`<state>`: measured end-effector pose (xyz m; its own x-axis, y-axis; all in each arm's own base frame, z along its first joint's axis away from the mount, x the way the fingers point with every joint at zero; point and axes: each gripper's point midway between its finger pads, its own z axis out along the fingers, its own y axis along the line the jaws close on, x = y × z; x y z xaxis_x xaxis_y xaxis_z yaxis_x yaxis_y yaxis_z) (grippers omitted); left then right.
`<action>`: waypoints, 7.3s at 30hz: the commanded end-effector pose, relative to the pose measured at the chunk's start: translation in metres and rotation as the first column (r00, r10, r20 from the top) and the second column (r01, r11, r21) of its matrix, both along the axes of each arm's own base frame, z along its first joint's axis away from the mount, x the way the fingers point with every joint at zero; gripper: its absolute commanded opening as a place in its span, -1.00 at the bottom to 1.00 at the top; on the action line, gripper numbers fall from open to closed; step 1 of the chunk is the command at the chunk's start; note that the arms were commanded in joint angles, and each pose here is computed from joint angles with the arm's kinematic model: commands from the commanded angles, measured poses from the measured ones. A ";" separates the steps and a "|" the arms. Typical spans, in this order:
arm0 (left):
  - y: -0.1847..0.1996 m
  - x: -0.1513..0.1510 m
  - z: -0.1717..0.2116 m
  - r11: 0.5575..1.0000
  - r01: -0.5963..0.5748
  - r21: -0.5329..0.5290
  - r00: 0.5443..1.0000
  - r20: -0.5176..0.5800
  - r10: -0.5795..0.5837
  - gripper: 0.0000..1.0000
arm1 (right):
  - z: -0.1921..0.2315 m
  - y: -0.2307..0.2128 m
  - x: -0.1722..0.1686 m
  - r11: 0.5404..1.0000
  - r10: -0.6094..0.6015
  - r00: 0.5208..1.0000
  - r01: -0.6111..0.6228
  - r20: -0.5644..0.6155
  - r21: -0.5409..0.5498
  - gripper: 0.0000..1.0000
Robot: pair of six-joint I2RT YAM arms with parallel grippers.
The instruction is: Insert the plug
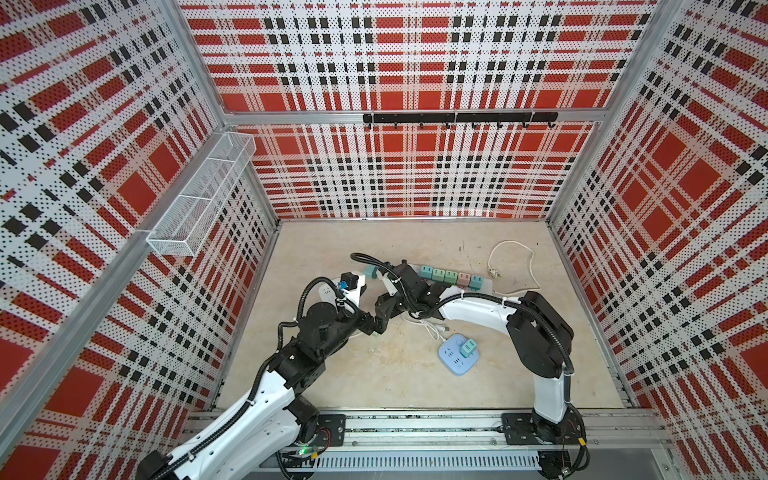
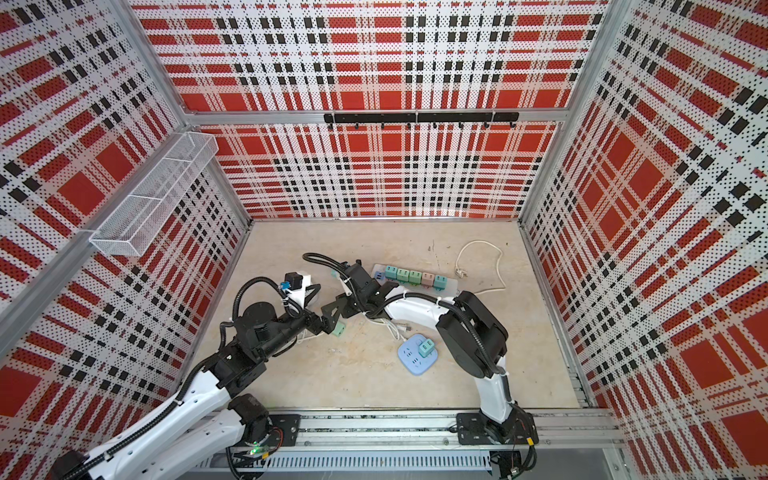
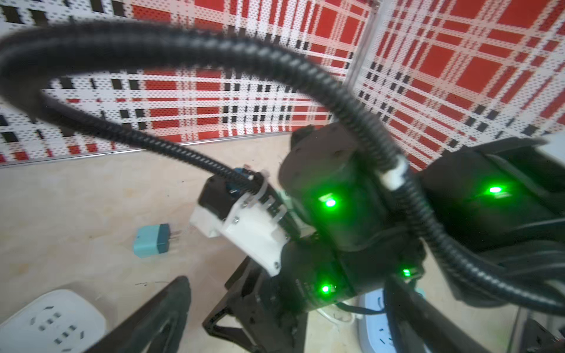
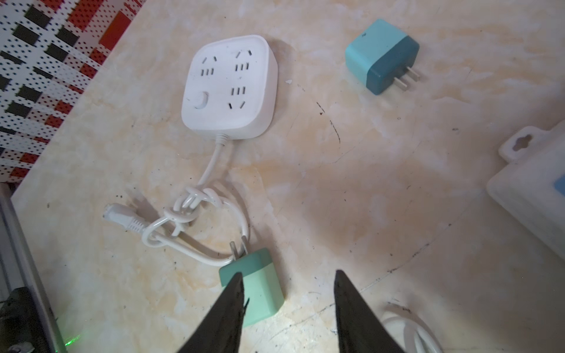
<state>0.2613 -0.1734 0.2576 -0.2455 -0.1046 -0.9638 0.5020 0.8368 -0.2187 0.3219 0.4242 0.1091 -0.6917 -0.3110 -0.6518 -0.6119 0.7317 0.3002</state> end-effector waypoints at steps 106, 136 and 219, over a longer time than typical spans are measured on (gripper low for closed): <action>0.015 0.021 -0.017 0.982 -0.029 -0.186 0.971 -0.238 -0.017 0.96 | 0.125 -0.107 -0.061 0.986 -0.099 0.723 -0.019 0.683 0.163 -0.47; -0.109 -0.033 0.003 0.891 0.434 -0.137 0.875 -0.173 -0.453 0.41 | 0.152 -0.096 -0.101 0.945 0.030 0.515 -0.295 0.857 0.144 -0.55; -0.246 -0.094 -0.160 0.841 0.424 0.336 0.901 -0.255 -0.352 -1.00 | 0.076 -0.398 -0.003 0.556 -0.741 0.346 0.796 0.575 0.238 1.00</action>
<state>0.1588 -0.4157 0.0877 -0.3660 0.4246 -0.8281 0.7994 0.5990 -0.0461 0.3159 0.0254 0.1732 -0.2066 0.0870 -0.9746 0.2255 0.9735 0.0391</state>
